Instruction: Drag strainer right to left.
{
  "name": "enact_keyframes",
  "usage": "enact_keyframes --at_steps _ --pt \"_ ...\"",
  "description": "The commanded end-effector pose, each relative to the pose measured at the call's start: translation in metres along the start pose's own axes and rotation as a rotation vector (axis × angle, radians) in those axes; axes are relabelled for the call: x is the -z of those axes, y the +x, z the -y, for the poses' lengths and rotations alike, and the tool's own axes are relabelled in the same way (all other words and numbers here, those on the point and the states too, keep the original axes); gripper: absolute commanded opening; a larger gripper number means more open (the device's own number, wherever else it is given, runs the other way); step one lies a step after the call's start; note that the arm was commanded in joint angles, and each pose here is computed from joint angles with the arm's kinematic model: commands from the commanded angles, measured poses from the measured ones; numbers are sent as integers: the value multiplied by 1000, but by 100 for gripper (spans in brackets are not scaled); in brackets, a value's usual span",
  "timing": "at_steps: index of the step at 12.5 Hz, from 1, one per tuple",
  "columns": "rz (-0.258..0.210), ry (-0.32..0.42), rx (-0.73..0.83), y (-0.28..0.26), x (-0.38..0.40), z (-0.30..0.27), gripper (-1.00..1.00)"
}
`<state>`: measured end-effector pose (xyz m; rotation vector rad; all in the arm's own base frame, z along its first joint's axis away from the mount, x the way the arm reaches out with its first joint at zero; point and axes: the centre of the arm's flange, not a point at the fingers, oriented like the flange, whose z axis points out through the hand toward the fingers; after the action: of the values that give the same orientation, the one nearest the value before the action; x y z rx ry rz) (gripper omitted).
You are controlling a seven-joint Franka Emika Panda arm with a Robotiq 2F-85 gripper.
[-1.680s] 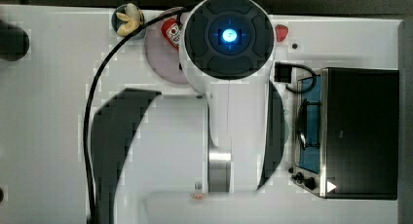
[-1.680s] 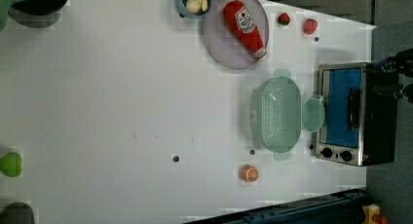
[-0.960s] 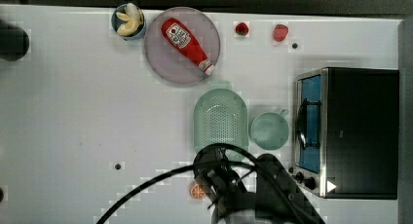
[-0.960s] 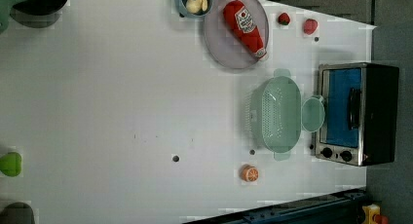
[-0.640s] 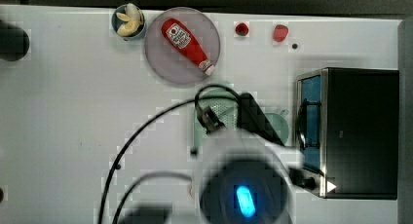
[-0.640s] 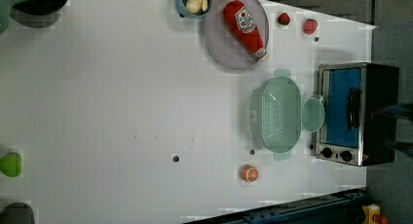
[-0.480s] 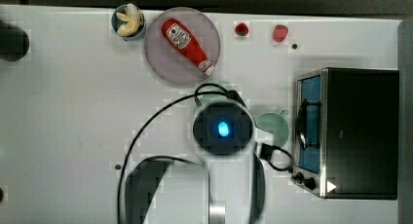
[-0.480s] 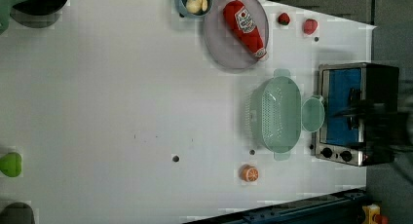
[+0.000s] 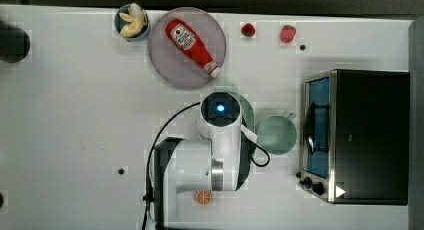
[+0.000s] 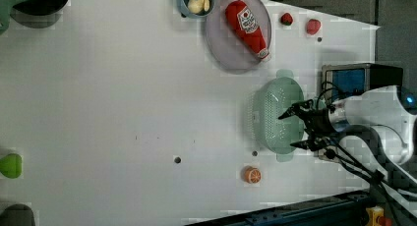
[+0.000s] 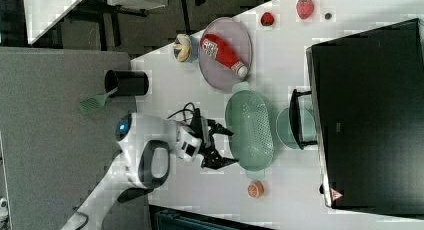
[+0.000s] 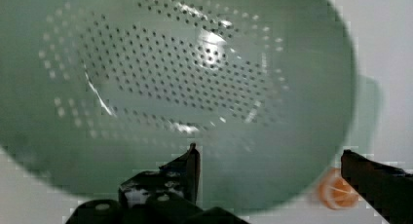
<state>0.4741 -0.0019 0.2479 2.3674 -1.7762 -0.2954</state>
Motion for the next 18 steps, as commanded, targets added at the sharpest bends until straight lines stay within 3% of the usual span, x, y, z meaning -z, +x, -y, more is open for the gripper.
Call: enact_keyframes --at_steps 1,8,10,18 --pt "-36 147 -176 9 11 20 100" --pt "-27 197 -203 -2 -83 37 100" --pt "-19 175 -201 -8 -98 38 100" --pt "-3 171 -204 -51 -102 50 100"
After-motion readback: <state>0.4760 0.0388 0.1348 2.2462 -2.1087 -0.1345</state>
